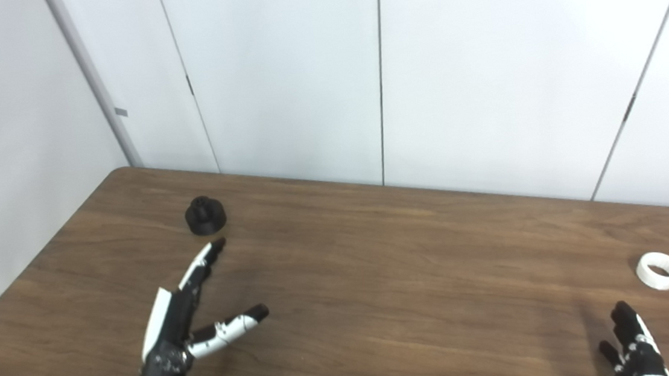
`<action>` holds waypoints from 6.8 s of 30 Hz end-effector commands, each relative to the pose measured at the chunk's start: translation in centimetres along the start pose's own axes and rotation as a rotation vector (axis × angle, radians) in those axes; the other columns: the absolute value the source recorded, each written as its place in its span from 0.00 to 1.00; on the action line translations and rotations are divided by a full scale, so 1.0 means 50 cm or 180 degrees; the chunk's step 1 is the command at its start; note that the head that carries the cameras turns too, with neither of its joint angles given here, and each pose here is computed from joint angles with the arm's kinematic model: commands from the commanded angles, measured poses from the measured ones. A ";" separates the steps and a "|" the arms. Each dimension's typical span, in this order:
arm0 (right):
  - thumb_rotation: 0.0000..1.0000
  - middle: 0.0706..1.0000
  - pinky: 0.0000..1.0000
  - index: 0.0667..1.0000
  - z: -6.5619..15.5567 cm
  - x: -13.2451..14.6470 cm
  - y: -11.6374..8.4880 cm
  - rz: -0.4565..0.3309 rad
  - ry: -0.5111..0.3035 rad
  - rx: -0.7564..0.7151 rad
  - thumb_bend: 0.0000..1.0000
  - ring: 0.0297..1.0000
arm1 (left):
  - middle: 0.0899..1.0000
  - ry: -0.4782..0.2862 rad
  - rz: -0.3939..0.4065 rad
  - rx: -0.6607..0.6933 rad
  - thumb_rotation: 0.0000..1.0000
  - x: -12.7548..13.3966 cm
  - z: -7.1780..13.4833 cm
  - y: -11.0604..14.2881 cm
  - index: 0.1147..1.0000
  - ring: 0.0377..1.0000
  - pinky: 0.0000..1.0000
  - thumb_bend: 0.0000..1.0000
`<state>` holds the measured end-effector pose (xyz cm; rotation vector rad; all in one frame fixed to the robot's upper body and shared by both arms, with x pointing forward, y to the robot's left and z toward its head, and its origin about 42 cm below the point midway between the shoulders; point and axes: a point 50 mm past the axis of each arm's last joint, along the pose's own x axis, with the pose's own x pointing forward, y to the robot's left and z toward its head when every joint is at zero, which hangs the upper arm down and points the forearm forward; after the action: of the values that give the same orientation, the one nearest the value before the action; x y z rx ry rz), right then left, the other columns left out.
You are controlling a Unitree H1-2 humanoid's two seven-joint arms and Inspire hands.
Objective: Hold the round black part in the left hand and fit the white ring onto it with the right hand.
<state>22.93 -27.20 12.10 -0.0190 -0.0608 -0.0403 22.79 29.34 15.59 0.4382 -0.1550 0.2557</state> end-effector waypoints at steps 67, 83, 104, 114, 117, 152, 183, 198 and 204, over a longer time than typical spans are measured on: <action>1.00 1.00 1.00 1.00 0.031 -0.016 0.031 0.0130 -0.0101 -0.0003 0.55 1.00 | 0.96 0.0612 0.0094 0.2128 0.38 0.458 -0.070 0.119 0.79 1.00 1.00 0.98; 1.00 1.00 1.00 1.00 0.041 -0.017 0.037 0.0139 -0.0113 0.0018 0.55 1.00 | 0.95 0.0826 0.0272 0.2135 0.35 0.466 -0.101 0.125 0.80 1.00 1.00 0.96; 1.00 1.00 1.00 1.00 0.047 -0.020 0.040 0.0124 -0.0086 -0.0015 0.46 1.00 | 0.91 0.0868 0.0151 0.1784 0.38 0.480 -0.098 0.101 0.77 0.98 1.00 0.97; 1.00 1.00 1.00 1.00 0.051 -0.021 0.041 0.0120 -0.0085 -0.0030 0.43 1.00 | 0.91 0.0844 0.0136 0.1766 0.34 0.479 -0.096 0.096 0.76 0.99 1.00 0.96; 1.00 1.00 1.00 1.00 0.052 -0.021 0.042 0.0132 -0.0083 -0.0030 0.42 1.00 | 0.91 0.0851 0.0141 0.1802 0.34 0.478 -0.098 0.096 0.75 0.98 1.00 0.96; 1.00 1.00 1.00 1.00 0.056 -0.021 0.034 0.0137 -0.0087 -0.0042 0.36 1.00 | 0.77 0.0660 0.0461 0.1903 0.05 0.464 -0.111 0.106 0.42 0.89 1.00 0.52; 1.00 1.00 1.00 1.00 0.047 -0.021 0.056 0.0105 -0.0123 -0.0059 0.32 1.00 | 0.80 -0.0658 -0.0342 0.1831 0.06 0.288 0.055 -0.042 0.42 0.93 1.00 0.52; 1.00 0.99 1.00 1.00 0.027 -0.017 0.070 0.0057 -0.0151 -0.0098 0.46 1.00 | 0.79 -0.1322 -0.0930 0.1802 0.05 0.168 0.098 -0.147 0.42 0.91 1.00 0.52; 1.00 0.98 1.00 0.99 0.028 -0.013 0.080 0.0043 -0.0158 -0.0116 0.51 1.00 | 0.79 -0.1412 -0.1135 0.1787 0.05 0.128 0.104 -0.172 0.42 0.91 1.00 0.52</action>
<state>22.45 -24.46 12.86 -0.0982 -0.0519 -0.0137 30.76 21.24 16.36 1.0522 -0.3489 -0.1744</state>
